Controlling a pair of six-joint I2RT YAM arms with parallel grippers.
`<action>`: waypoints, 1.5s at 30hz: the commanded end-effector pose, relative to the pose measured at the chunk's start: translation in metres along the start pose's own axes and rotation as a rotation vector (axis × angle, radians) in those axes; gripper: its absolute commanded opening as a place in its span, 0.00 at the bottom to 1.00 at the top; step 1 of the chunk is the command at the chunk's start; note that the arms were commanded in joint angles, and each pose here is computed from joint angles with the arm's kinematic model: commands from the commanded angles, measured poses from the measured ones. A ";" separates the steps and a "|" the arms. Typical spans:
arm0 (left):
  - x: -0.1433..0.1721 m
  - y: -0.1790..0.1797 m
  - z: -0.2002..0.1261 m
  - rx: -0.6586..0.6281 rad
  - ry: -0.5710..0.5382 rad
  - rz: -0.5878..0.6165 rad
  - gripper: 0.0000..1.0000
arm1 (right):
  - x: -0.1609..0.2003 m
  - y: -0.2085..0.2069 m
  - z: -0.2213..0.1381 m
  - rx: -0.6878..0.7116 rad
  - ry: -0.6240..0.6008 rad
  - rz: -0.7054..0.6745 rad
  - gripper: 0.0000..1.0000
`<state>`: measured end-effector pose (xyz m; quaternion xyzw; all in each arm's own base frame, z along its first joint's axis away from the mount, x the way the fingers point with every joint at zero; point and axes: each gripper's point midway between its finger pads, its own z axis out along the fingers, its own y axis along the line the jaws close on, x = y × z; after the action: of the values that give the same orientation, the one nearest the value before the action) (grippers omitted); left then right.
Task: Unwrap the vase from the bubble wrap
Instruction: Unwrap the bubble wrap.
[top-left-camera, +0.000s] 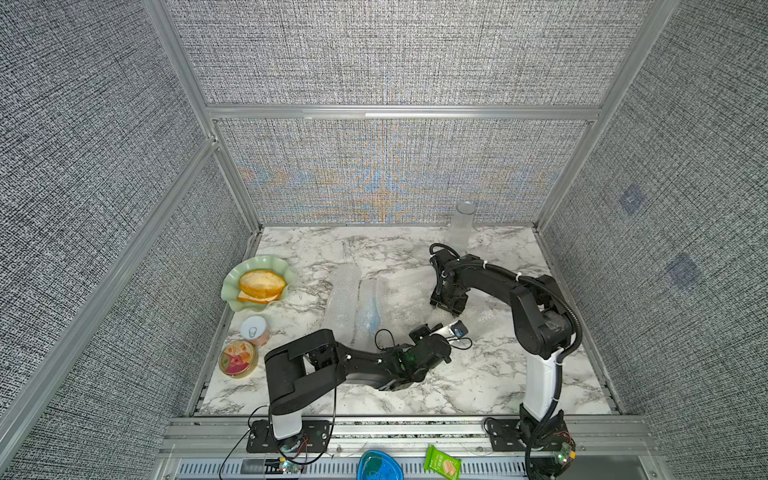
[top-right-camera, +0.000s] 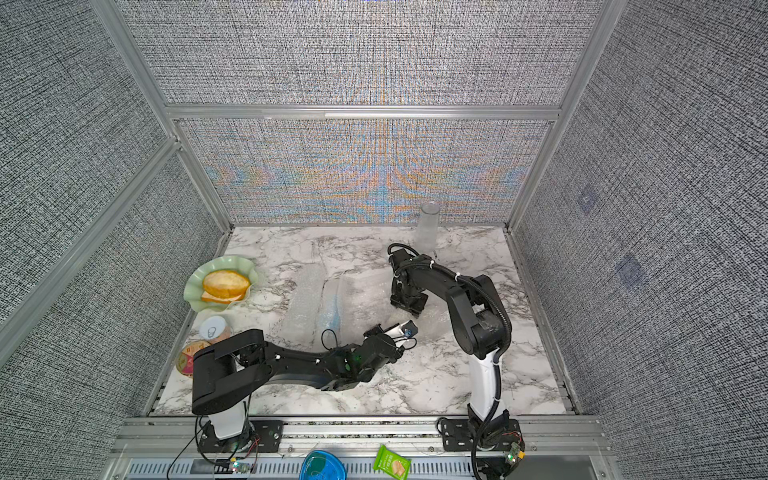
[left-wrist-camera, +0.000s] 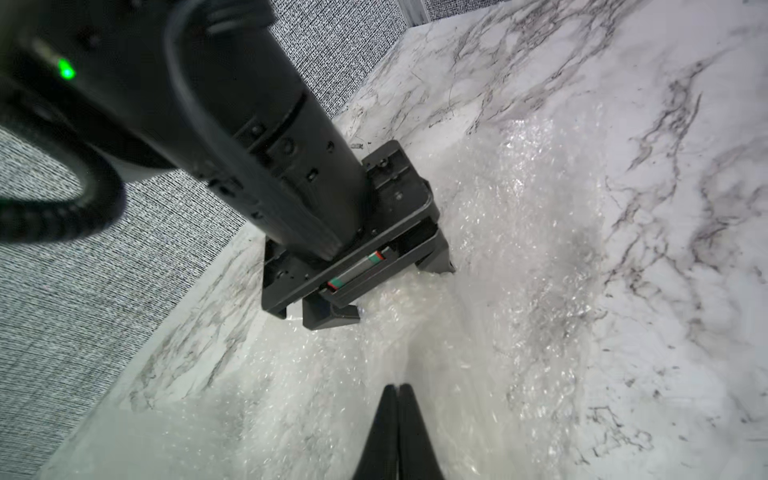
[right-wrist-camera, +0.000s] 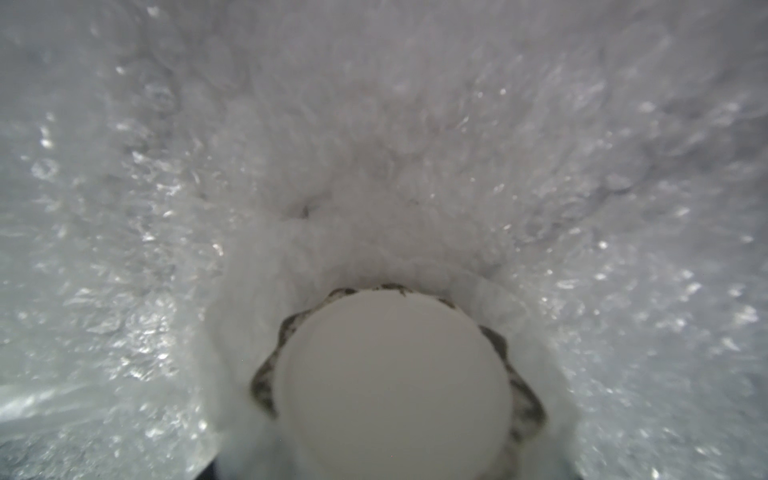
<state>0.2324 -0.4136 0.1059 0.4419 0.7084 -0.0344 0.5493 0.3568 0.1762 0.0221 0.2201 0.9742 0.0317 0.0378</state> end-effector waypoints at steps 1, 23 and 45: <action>-0.003 -0.001 -0.002 0.062 -0.021 -0.121 0.00 | -0.008 0.000 0.006 -0.006 -0.027 -0.003 0.39; 0.025 0.071 -0.027 0.009 -0.112 -0.643 0.00 | -0.021 0.016 -0.039 -0.131 -0.122 -0.205 0.37; 0.044 0.094 -0.065 -0.034 -0.139 -0.726 0.00 | -0.020 0.053 -0.091 -0.405 -0.115 -0.430 0.36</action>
<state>0.2465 -0.2996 0.1312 0.1525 0.7838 -0.2457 0.5495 0.3864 0.2005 0.1072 0.0127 0.9752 0.1751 0.1351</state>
